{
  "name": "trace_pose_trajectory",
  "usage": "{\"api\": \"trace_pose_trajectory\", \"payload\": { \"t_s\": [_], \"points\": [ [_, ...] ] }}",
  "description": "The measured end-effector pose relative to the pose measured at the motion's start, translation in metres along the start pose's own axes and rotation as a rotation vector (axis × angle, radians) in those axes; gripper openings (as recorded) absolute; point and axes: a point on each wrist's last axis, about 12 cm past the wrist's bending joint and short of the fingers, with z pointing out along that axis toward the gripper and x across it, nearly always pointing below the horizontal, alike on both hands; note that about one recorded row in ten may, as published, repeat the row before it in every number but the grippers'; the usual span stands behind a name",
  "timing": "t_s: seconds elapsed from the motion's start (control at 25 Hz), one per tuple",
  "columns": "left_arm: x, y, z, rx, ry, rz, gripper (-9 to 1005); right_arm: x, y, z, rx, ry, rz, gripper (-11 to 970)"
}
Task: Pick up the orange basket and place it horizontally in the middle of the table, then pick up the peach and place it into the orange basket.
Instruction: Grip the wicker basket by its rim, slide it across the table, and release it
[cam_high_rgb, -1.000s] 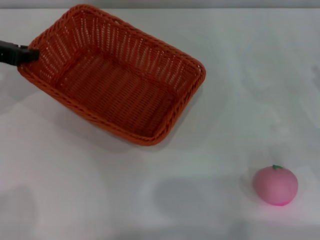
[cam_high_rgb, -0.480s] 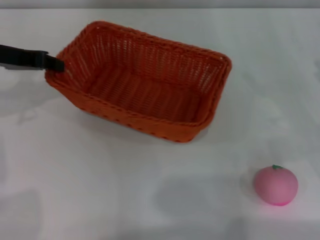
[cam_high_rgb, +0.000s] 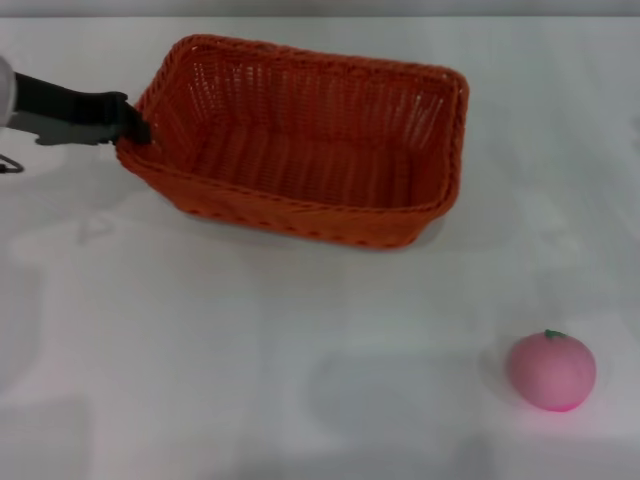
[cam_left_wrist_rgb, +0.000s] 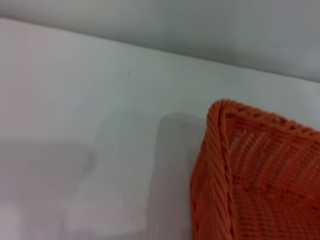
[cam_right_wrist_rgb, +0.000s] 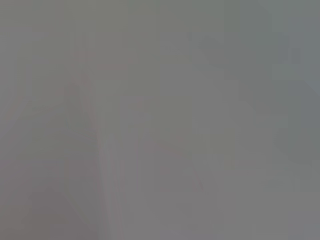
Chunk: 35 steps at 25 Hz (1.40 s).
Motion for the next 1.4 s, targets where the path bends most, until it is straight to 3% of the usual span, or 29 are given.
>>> {"api": "trace_pose_trajectory", "payload": {
  "t_s": [0.36, 0.96, 1.4],
  "points": [
    [-0.002, -0.016, 0.014, 0.033, 0.019, -0.07, 182, -0.003, -0.002, 0.001, -0.007, 0.0, -0.016, 839],
    [0.006, -0.027, 0.026, 0.041, 0.026, -0.104, 181, -0.008, -0.009, 0.002, -0.001, -0.001, -0.049, 839],
    [0.009, -0.023, 0.026, 0.098, 0.024, -0.108, 182, -0.006, -0.007, 0.0, -0.005, -0.001, -0.044, 838]
  ]
}}
